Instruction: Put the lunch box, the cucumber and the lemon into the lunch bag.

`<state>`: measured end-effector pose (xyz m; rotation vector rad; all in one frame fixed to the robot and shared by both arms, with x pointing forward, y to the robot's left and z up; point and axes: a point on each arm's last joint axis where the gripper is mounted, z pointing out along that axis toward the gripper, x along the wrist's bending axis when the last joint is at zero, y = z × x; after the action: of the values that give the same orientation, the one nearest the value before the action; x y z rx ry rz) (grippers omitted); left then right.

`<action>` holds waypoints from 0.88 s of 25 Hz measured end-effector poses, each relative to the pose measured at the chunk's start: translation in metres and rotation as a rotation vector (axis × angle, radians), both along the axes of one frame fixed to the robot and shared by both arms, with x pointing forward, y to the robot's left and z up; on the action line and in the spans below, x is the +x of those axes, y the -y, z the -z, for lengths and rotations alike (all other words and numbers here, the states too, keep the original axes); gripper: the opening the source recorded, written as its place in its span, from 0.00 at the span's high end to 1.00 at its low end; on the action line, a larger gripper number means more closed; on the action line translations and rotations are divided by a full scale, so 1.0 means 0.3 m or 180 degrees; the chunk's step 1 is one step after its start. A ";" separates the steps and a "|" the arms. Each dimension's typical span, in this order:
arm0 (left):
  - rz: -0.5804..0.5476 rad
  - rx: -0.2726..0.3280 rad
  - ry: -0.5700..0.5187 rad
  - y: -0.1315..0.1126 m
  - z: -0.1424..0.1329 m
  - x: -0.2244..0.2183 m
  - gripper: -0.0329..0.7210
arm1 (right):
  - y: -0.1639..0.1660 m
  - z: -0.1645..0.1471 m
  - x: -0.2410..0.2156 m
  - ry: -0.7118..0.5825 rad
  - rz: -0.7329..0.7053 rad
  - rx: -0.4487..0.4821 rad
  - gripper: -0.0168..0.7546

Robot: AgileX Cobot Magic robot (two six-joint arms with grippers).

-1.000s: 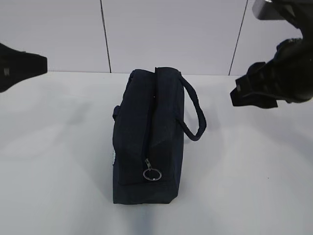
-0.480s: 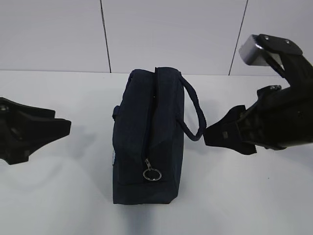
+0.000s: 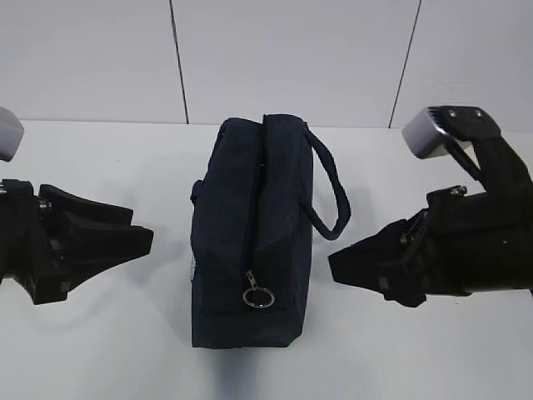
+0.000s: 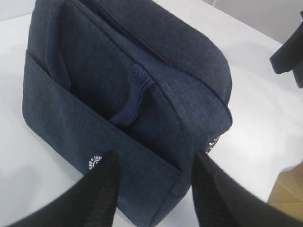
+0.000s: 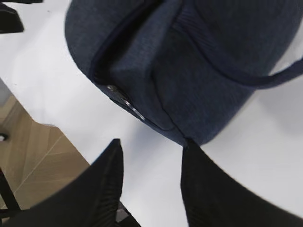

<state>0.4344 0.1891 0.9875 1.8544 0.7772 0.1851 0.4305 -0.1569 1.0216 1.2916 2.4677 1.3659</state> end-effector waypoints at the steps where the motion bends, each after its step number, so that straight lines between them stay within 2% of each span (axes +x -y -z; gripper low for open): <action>1: 0.0022 -0.0014 0.0005 0.002 -0.001 -0.001 0.49 | -0.002 -0.002 0.000 0.0030 -0.0023 0.0015 0.55; 8: 0.0162 -0.0062 -0.0101 0.031 0.020 -0.006 0.49 | -0.020 0.042 0.019 -0.0066 -0.0140 -0.0019 0.55; 12: 0.0305 0.0181 -0.0132 0.088 0.048 -0.020 0.49 | -0.032 0.062 0.032 -0.0052 -0.0212 -0.0009 0.55; 16: 0.0272 0.0412 -0.0063 0.123 0.054 0.009 0.49 | -0.039 0.072 0.032 -0.0082 -0.0289 0.0008 0.55; 19: 0.0205 0.0490 -0.0081 0.133 0.064 0.043 0.49 | -0.040 0.071 0.030 -0.0064 -0.0345 0.0007 0.55; 22: 0.0213 0.0483 -0.0084 0.146 0.065 0.066 0.49 | -0.043 0.072 0.026 -0.0086 -0.0383 0.0023 0.55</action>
<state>0.4544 0.1454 0.9680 2.0268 0.7351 0.1812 0.4384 -0.1441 1.0000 1.1883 2.5998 1.3925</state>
